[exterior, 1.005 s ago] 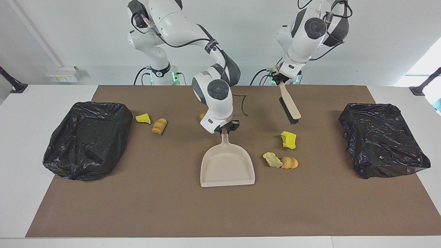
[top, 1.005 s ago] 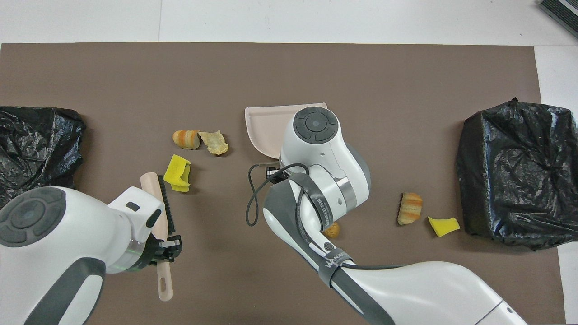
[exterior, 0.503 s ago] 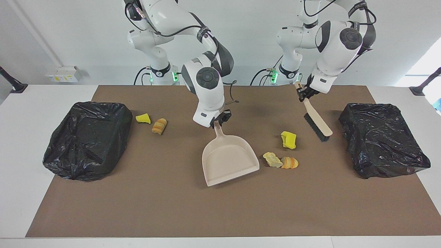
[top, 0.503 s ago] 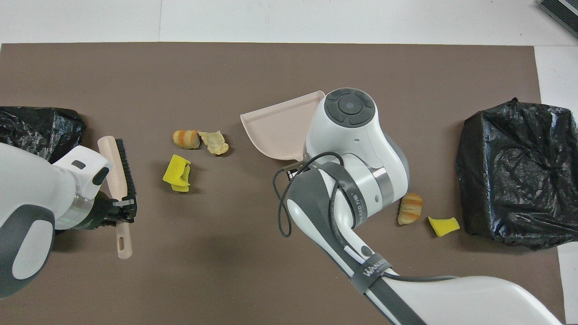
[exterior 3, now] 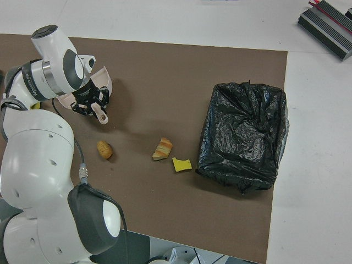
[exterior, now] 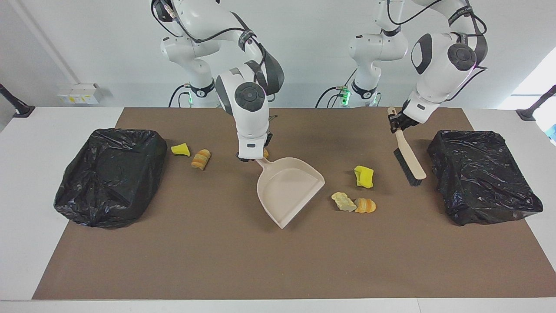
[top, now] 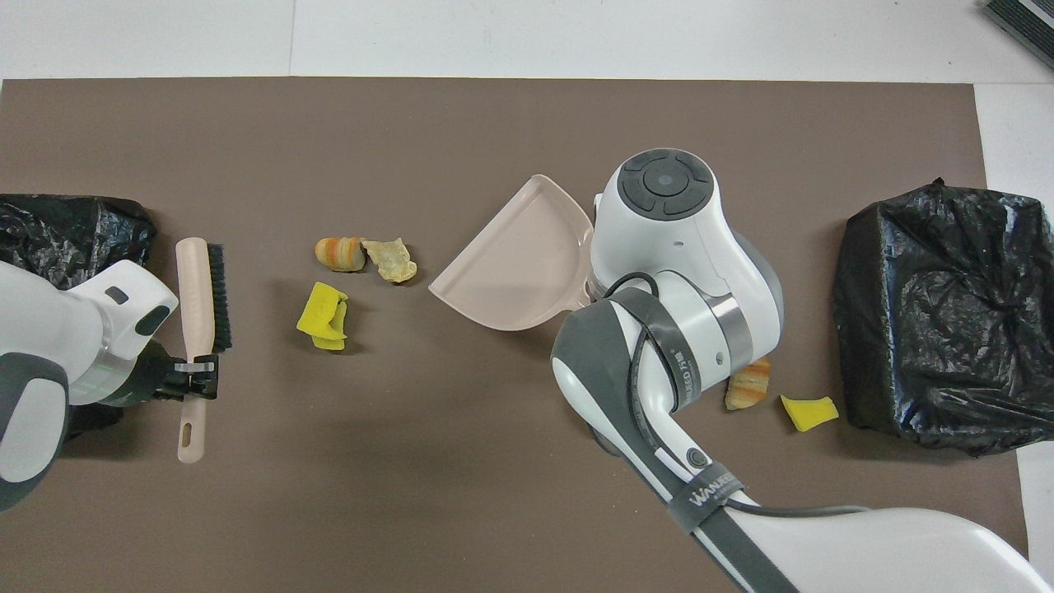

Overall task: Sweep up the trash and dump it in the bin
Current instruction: 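Lift the brush with the left gripper while the right gripper positions the dustpan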

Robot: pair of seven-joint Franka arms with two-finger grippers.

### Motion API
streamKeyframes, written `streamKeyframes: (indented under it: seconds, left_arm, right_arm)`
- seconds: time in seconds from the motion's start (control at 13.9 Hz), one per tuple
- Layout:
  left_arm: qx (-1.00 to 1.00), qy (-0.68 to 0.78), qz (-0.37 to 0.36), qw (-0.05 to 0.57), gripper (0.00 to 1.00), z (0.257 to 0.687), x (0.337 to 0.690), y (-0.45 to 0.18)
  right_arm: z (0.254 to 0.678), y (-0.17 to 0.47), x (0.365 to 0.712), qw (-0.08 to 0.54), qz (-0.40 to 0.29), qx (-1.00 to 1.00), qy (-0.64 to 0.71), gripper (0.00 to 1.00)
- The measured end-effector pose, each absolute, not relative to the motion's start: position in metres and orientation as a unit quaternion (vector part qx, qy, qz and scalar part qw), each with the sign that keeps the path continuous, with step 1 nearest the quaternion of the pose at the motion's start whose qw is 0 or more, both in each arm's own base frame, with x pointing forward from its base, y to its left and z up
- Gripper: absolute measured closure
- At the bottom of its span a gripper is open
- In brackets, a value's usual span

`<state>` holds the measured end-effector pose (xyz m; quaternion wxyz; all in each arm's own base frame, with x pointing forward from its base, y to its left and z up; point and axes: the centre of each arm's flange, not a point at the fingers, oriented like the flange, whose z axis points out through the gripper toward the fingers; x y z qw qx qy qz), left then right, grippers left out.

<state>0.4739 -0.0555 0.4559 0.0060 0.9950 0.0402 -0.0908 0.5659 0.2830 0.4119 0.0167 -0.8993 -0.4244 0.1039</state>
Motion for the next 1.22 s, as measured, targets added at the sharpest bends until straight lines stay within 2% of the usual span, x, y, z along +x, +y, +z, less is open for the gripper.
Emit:
streamKeyframes:
  seconds: [0.22, 0.57, 1.22]
  left_arm:
    - [0.993, 0.035, -0.116, 0.001, 0.74, 0.422, 0.474, -0.062]
    - [0.994, 0.042, -0.099, -0.006, 0.74, 0.386, 0.483, -0.108]
    - [0.995, 0.073, -0.070, 0.003, 0.74, 0.368, 0.478, -0.179]
  right_arm:
    - [0.403, 0.274, 0.565, -0.009, 0.114, -0.866, -0.488, 0.68]
    - [0.385, 0.270, 0.560, -0.066, 0.135, -0.823, -0.548, 0.68]
    - [0.364, 0.299, 0.553, -0.114, 0.111, -0.760, -0.630, 0.68]
